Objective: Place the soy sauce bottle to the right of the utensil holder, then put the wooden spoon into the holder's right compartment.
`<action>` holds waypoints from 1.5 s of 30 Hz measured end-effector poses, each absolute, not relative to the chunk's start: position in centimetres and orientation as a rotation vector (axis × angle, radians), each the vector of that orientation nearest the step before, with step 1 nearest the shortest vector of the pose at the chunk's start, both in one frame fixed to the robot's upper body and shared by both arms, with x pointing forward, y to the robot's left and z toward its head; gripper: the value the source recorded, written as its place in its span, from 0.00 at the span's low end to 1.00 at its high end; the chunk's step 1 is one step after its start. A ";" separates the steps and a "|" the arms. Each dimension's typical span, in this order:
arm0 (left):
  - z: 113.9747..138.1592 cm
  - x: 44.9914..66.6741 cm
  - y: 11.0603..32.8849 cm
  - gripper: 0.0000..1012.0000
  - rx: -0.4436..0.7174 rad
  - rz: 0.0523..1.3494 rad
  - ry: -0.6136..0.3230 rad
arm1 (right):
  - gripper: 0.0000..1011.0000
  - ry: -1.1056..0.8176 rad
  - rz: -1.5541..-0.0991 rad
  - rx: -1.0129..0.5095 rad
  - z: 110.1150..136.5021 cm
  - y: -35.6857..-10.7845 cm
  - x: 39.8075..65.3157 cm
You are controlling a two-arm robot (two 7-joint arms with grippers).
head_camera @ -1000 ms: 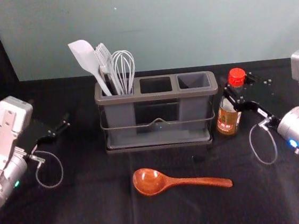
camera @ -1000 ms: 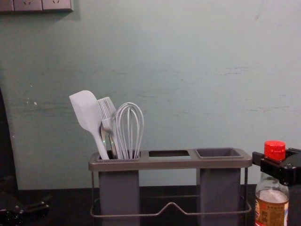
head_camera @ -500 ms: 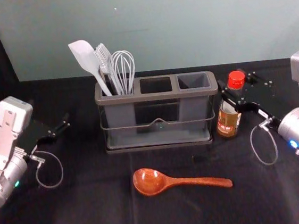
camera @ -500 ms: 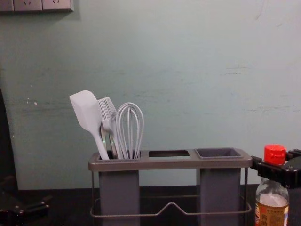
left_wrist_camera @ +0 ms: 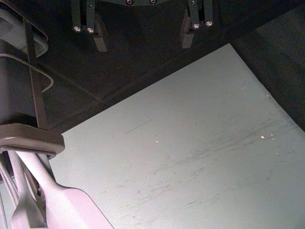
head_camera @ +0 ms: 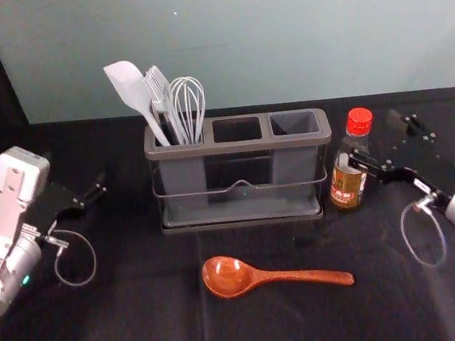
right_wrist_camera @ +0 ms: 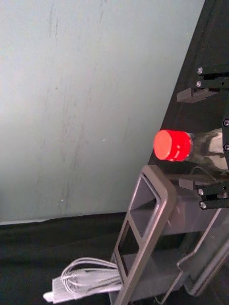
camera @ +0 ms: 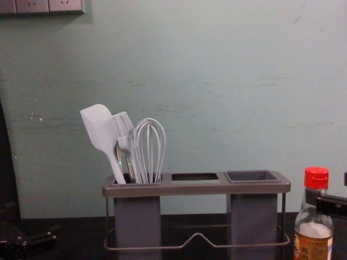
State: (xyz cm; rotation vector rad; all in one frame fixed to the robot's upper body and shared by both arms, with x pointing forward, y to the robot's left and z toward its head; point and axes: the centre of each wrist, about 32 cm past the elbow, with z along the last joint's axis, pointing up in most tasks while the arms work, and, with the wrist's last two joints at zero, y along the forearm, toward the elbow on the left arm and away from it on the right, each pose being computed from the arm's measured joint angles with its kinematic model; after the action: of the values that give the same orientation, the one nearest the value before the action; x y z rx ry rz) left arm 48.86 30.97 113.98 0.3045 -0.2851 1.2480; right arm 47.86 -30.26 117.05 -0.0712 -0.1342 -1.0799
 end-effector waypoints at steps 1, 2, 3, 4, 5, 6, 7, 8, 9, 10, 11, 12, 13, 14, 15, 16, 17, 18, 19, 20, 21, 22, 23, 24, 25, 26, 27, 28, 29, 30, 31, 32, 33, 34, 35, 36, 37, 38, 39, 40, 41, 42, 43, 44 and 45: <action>114.0 48.9 31.0 0.99 0.304 1.248 -0.285 | 0.99 -0.136 -1.077 -0.077 117.0 -30.4 47.4; 114.0 48.9 31.0 0.99 0.305 1.248 -0.285 | 0.99 -0.139 -1.074 -0.082 117.1 -30.5 47.2; 114.0 48.9 31.0 0.99 0.304 1.248 -0.285 | 0.99 -0.142 -1.071 -0.091 117.2 -30.5 46.9; 114.0 48.9 31.0 0.99 0.305 1.248 -0.285 | 0.99 -0.147 -1.064 -0.109 117.3 -30.6 46.4; 114.0 48.9 31.0 0.99 0.305 1.248 -0.285 | 0.99 -0.147 -1.064 -0.109 117.3 -30.6 46.4; 114.0 48.9 31.0 0.99 0.305 1.248 -0.285 | 0.99 -0.154 -1.057 -0.131 117.5 -30.7 45.9; 114.0 48.9 31.0 0.99 0.305 1.248 -0.285 | 0.99 -0.160 -1.053 -0.151 117.6 -30.8 45.4; 114.0 48.9 31.0 0.99 0.304 1.248 -0.285 | 0.99 -0.160 -1.053 -0.151 117.6 -30.8 45.4; 114.0 48.9 31.0 0.99 0.304 1.248 -0.285 | 0.99 -0.164 -1.051 -0.170 117.8 -30.9 44.9; 114.0 48.9 31.0 0.99 0.305 1.248 -0.285 | 0.99 -0.166 -1.047 -0.192 118.0 -30.9 44.5; 114.0 48.9 31.0 0.99 0.304 1.248 -0.285 | 0.99 -0.166 -1.047 -0.192 118.0 -30.9 44.5; 114.0 48.9 31.0 0.99 0.304 1.248 -0.285 | 0.99 -0.167 -1.043 -0.213 118.1 -31.0 44.1; 114.0 48.9 31.0 0.99 0.305 1.248 -0.285 | 0.99 -0.167 -1.040 -0.223 118.1 -31.0 43.9; 114.0 48.9 31.0 0.99 0.304 1.248 -0.285 | 0.99 -0.170 -1.034 -0.238 118.2 -30.9 43.6; 114.0 48.9 31.0 0.99 0.304 1.248 -0.285 | 0.99 -0.170 -1.030 -0.245 118.2 -30.9 43.4; 114.0 48.9 31.0 0.99 0.304 1.248 -0.285 | 0.99 -0.169 -1.025 -0.251 118.1 -30.9 43.3; 114.0 48.9 31.0 0.99 0.304 1.248 -0.285 | 0.99 -0.169 -1.019 -0.256 118.1 -30.8 43.1; 114.0 48.9 31.0 0.99 0.305 1.248 -0.285 | 0.99 -0.168 -1.006 -0.263 118.0 -30.7 42.9; 114.0 48.9 31.0 0.99 0.304 1.248 -0.285 | 0.99 -0.167 -0.999 -0.267 118.0 -30.7 42.7; 114.0 48.9 31.0 0.99 0.304 1.248 -0.285 | 0.99 -0.166 -0.991 -0.270 117.9 -30.7 42.6; 114.0 48.9 31.0 0.99 0.304 1.248 -0.285 | 0.99 -0.166 -0.975 -0.278 117.8 -30.6 42.4; 114.0 48.9 31.0 0.99 0.304 1.248 -0.285 | 0.99 -0.166 -0.964 -0.282 117.8 -30.5 42.4; 114.0 48.9 31.0 0.99 0.304 1.248 -0.285 | 0.99 -0.165 -0.952 -0.287 117.7 -30.4 42.3; 114.0 48.9 31.0 0.99 0.304 1.248 -0.285 | 0.99 -0.166 -0.928 -0.296 117.7 -30.3 42.2; 114.0 48.9 31.0 0.99 0.305 1.248 -0.285 | 0.99 -0.166 -0.918 -0.300 117.7 -30.3 42.2; 114.0 48.9 31.0 0.99 0.304 1.248 -0.285 | 0.99 -0.167 -0.907 -0.305 117.6 -30.2 42.2; 114.0 48.9 31.0 0.99 0.304 1.248 -0.285 | 0.99 -0.167 -0.881 -0.314 117.5 -30.0 42.1; 114.0 48.9 31.0 0.99 0.305 1.248 -0.285 | 0.99 -0.168 -0.867 -0.318 117.5 -30.0 42.2; 114.0 48.9 31.0 0.99 0.305 1.248 -0.285 | 0.99 -0.168 -0.855 -0.322 117.5 -29.9 42.2; 114.0 48.9 31.0 0.99 0.304 1.248 -0.285 | 0.99 -0.167 -0.841 -0.328 117.5 -29.9 42.3; 114.0 48.9 31.0 0.99 0.305 1.248 -0.285 | 0.99 -0.165 -0.814 -0.338 117.4 -29.8 42.4; 114.0 48.9 31.0 0.99 0.305 1.248 -0.285 | 0.99 -0.163 -0.799 -0.343 117.3 -29.8 42.5; 114.0 48.9 31.0 0.99 0.305 1.248 -0.285 | 0.99 -0.162 -0.783 -0.348 117.3 -29.8 42.6; 114.0 48.9 31.0 0.99 0.305 1.248 -0.285 | 0.99 -0.160 -0.754 -0.358 117.3 -29.8 42.9; 114.0 48.9 31.0 0.99 0.304 1.248 -0.285 | 0.99 -0.157 -0.741 -0.362 117.2 -29.8 43.0; 114.0 48.9 31.0 0.99 0.304 1.248 -0.285 | 0.99 -0.155 -0.727 -0.365 117.2 -29.9 43.2; 114.0 48.9 31.0 0.99 0.304 1.248 -0.285 | 0.99 -0.152 -0.703 -0.373 117.2 -29.9 43.5; 114.0 48.9 31.0 0.99 0.304 1.248 -0.285 | 0.99 -0.151 -0.691 -0.374 117.2 -29.9 43.7; 114.0 48.9 31.0 0.99 0.304 1.248 -0.285 | 0.99 -0.149 -0.680 -0.377 117.2 -29.9 43.8; 114.0 48.9 31.0 0.99 0.304 1.248 -0.285 | 0.99 -0.147 -0.657 -0.383 117.2 -30.0 44.3; 114.0 48.9 31.0 0.99 0.305 1.248 -0.285 | 0.99 -0.145 -0.648 -0.386 117.2 -30.0 44.4; 114.0 48.9 31.0 0.99 0.304 1.248 -0.285 | 0.99 -0.144 -0.640 -0.389 117.3 -30.0 44.6; 114.0 48.9 31.0 0.99 0.304 1.248 -0.285 | 0.99 -0.140 -0.622 -0.395 117.3 -30.0 45.1; 114.0 48.9 31.0 0.99 0.304 1.248 -0.285 | 0.99 -0.136 -0.614 -0.397 117.3 -29.9 45.2; 114.0 48.9 31.0 0.99 0.305 1.248 -0.285 | 0.99 -0.132 -0.606 -0.399 117.3 -29.9 45.4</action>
State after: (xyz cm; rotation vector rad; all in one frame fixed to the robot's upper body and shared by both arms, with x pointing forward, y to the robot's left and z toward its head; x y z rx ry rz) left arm 48.86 30.96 113.98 0.3045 -0.2850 1.2479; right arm 45.39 -29.90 117.31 -0.3995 -0.1321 -0.6058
